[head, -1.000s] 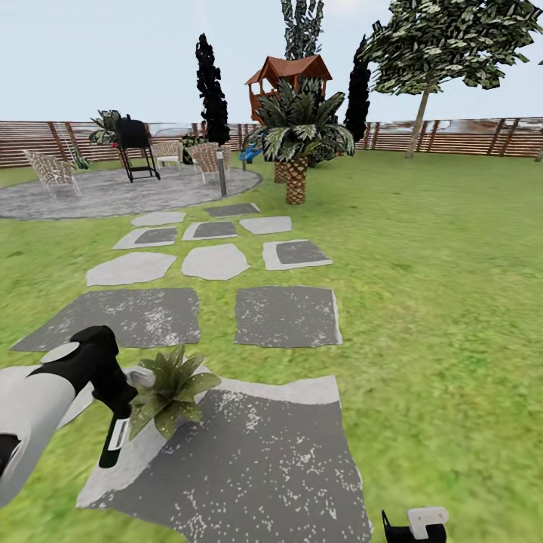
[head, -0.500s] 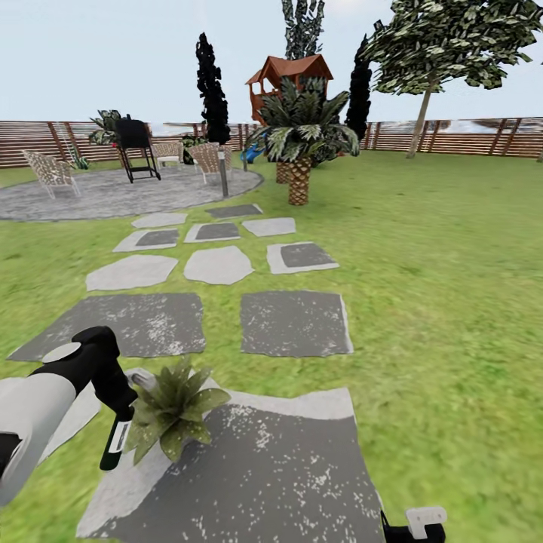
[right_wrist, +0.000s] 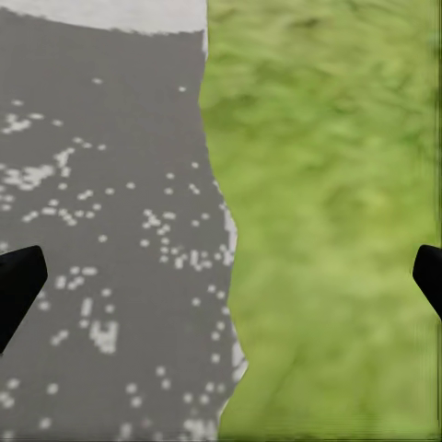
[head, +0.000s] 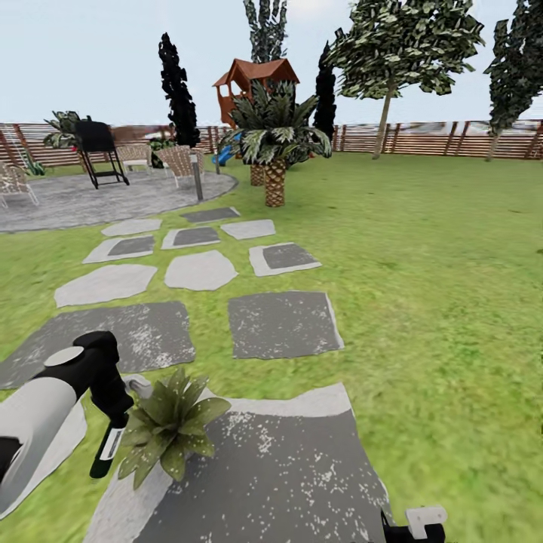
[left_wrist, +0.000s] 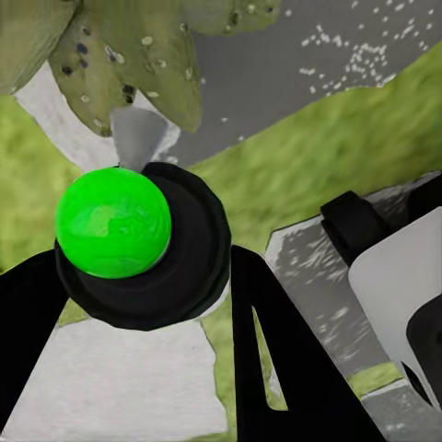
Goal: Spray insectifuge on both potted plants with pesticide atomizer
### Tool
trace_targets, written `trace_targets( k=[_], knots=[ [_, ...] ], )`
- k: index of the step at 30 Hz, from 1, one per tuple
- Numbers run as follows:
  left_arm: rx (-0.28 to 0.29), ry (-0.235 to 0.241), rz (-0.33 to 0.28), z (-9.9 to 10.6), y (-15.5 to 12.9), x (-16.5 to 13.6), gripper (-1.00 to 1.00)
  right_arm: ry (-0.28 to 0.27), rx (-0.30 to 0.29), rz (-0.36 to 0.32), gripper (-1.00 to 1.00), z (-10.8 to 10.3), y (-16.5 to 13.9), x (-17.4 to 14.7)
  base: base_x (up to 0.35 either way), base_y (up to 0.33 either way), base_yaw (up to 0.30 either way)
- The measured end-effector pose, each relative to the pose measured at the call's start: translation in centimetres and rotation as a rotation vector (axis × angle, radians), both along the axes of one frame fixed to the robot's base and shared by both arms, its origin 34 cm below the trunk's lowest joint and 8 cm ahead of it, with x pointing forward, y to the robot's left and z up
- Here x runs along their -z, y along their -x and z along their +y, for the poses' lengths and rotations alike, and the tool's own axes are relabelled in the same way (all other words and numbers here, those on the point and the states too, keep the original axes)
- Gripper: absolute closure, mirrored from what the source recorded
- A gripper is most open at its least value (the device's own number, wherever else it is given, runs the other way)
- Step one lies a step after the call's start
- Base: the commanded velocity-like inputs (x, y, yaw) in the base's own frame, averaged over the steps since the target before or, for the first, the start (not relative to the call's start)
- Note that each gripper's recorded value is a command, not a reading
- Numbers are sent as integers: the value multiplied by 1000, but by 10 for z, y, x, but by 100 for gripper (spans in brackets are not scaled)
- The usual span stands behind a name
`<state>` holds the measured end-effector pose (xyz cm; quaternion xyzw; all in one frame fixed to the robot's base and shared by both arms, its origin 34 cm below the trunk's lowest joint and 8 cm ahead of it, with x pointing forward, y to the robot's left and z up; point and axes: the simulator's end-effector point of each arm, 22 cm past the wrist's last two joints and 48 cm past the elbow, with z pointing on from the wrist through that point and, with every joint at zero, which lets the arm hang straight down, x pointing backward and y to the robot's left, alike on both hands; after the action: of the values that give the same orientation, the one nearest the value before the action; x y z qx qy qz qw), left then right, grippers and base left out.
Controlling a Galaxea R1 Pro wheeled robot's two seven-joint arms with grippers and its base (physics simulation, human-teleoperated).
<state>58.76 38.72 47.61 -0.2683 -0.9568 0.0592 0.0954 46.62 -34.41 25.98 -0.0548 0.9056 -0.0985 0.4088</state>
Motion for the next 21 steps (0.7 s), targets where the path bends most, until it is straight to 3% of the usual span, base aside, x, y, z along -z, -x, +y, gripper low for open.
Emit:
trace_targets(
  k=[5,10,21],
  knots=[
    [8,-41,57,11,21,14,100,0,0,0,-100,0,0,0,0,5,-20],
    [9,-52,104,14,42,30,100,0,0,0,-100,0,0,0,0,0,-1],
    [9,-62,104,16,45,34,100,0,0,0,-100,0,0,0,-4,0,-194]
  ],
)
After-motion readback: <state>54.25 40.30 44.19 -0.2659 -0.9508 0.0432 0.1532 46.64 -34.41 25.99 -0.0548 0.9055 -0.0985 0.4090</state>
